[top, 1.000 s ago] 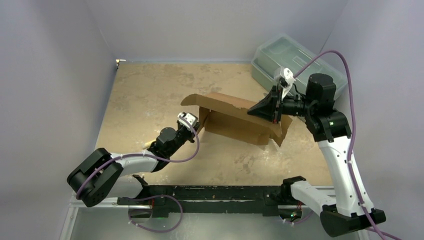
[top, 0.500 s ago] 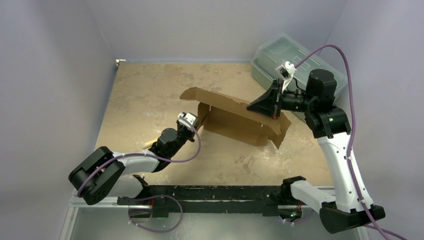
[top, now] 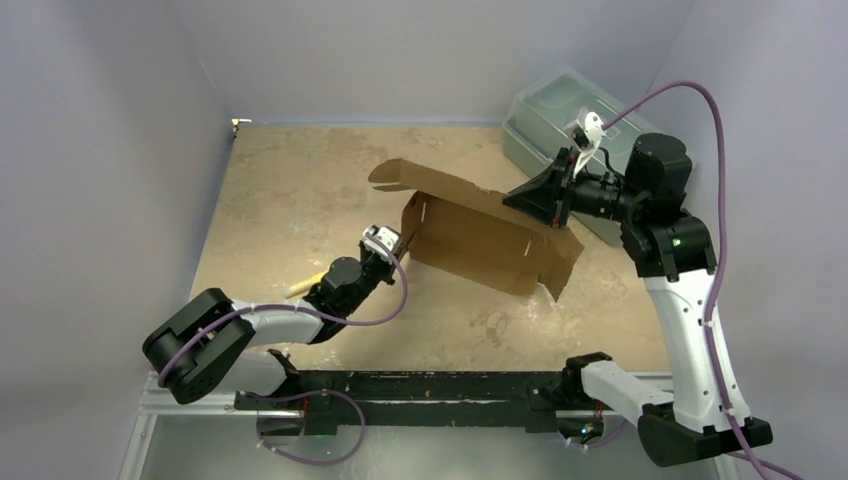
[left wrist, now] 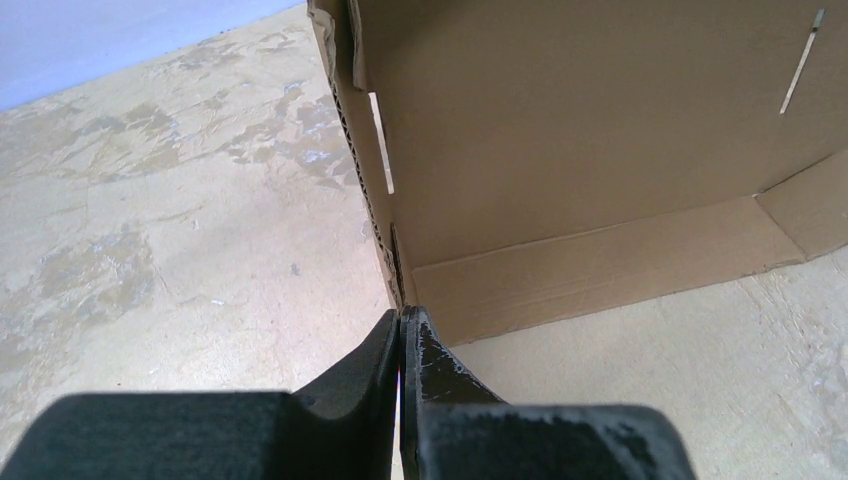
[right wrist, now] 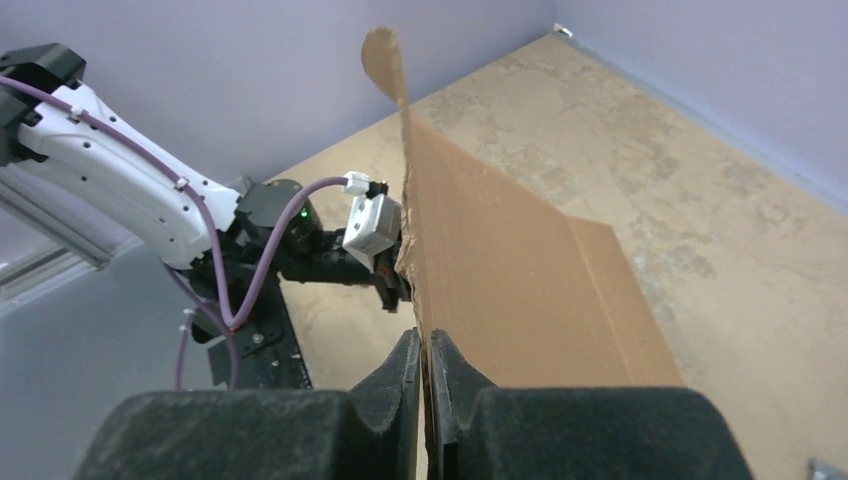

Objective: Fold the paper box
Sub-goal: Fold the paper box at the center of the board.

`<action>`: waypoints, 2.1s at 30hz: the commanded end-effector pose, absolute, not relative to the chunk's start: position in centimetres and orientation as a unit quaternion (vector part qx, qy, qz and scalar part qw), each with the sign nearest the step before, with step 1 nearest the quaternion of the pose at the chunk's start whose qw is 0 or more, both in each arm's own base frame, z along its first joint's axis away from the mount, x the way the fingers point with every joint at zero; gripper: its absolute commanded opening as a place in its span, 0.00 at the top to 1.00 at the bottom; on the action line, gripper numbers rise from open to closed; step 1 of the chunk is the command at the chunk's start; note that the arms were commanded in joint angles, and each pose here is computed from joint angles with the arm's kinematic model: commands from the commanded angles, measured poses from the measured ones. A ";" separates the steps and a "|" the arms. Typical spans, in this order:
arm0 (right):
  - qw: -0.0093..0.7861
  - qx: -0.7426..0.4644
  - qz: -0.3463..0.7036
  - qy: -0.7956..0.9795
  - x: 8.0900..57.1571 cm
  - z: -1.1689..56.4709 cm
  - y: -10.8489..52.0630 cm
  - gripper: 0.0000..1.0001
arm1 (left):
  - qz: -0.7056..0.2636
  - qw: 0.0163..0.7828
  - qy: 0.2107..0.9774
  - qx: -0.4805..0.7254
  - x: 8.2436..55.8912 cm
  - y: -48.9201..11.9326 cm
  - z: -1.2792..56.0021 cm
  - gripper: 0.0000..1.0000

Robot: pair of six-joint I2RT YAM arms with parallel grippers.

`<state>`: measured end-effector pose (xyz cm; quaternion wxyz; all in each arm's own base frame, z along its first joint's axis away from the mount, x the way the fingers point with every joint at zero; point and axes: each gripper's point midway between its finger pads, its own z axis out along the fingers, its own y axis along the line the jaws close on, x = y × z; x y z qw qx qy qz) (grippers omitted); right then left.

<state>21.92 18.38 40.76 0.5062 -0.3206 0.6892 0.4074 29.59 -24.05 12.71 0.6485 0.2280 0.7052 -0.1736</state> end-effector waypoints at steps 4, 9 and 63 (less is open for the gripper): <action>0.521 -0.346 0.363 0.691 22.6 40.4 17.6 0.85 | -0.176 0.659 0.695 0.228 29.4 -24.3 13.7 1.00; 0.528 -0.359 0.319 0.701 23.4 39.3 16.6 0.80 | -0.177 0.658 0.695 0.230 29.3 -24.4 13.6 1.00; 0.542 -0.508 0.277 0.610 18.9 40.4 16.6 1.00 | -0.187 0.784 0.515 0.293 26.1 -22.5 32.4 0.09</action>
